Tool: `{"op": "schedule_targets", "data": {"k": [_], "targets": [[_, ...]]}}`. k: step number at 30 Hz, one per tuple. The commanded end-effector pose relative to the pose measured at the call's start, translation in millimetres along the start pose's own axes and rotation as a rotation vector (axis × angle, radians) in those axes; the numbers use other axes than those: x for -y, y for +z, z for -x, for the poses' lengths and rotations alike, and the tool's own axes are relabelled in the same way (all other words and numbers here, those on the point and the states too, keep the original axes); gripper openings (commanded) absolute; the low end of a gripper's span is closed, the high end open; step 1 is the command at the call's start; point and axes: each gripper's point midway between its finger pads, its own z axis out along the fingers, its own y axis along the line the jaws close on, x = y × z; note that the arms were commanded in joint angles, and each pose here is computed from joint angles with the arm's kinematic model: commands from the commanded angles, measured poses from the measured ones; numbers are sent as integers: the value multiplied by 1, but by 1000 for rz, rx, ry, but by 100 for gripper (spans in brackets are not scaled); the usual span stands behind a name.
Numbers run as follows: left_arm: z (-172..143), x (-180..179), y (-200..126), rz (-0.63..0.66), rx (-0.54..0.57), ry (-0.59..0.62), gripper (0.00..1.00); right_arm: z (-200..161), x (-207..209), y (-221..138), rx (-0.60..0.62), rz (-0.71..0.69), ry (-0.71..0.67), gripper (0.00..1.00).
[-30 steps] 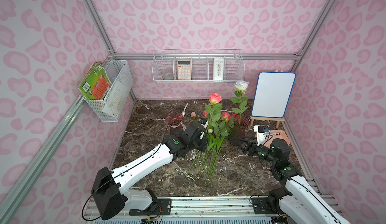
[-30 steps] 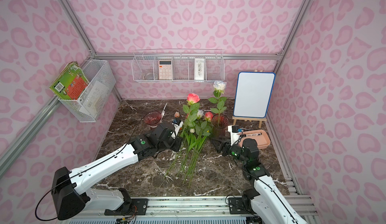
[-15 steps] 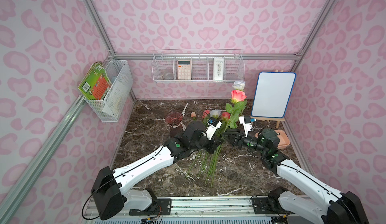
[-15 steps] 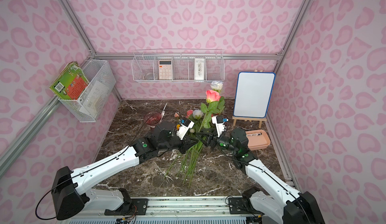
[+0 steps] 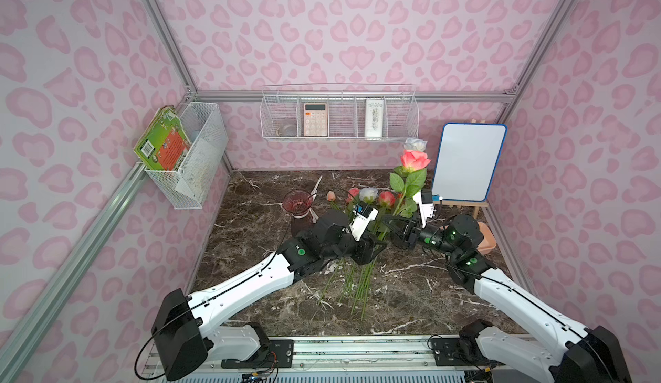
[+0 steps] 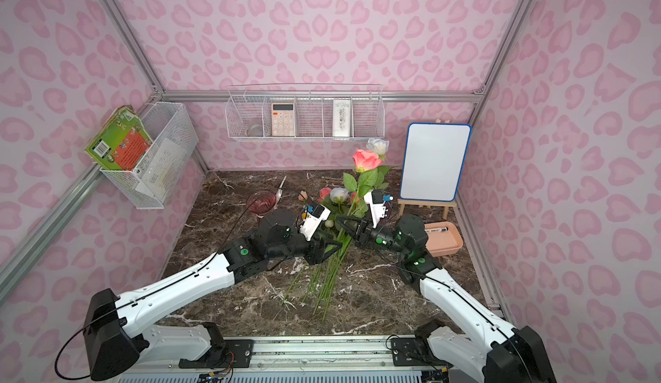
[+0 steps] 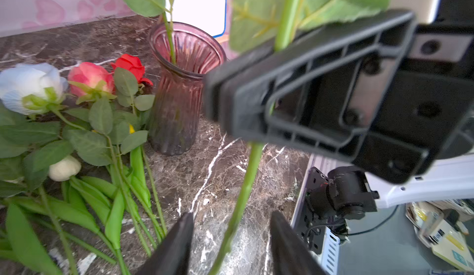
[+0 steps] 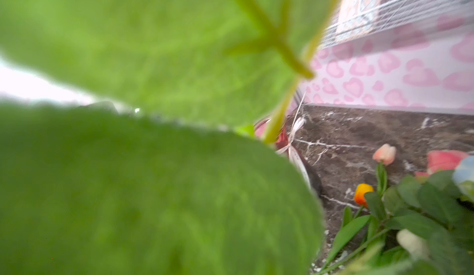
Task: Arrange the flowers in different vases according to their variety
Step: Insert the flower into the vase.
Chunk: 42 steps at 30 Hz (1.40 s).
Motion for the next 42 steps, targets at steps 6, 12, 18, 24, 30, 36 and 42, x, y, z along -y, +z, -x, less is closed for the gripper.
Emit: {"op": "schedule_targets", "data": {"k": [6, 12, 18, 24, 30, 36, 42], "targets": [[-28, -50, -28, 275, 1, -62, 99, 97, 55, -46, 194, -459, -211, 0], [-56, -76, -43, 398, -19, -103, 99, 162, 74, -73, 321, -643, -307, 0], [-67, -85, -48, 439, -19, -111, 99, 174, 95, -62, 303, -680, -355, 0], [-69, -89, -49, 460, -23, -110, 99, 173, 96, -56, 286, -657, -368, 0], [-71, -92, -49, 470, -15, -125, 98, 188, 77, -57, 303, -628, -392, 0], [-72, -95, -53, 496, -13, -130, 98, 190, 62, -56, 300, -578, -382, 0], [-70, -99, -60, 527, -3, -132, 98, 175, 68, -54, 255, -572, -361, 0]]}}
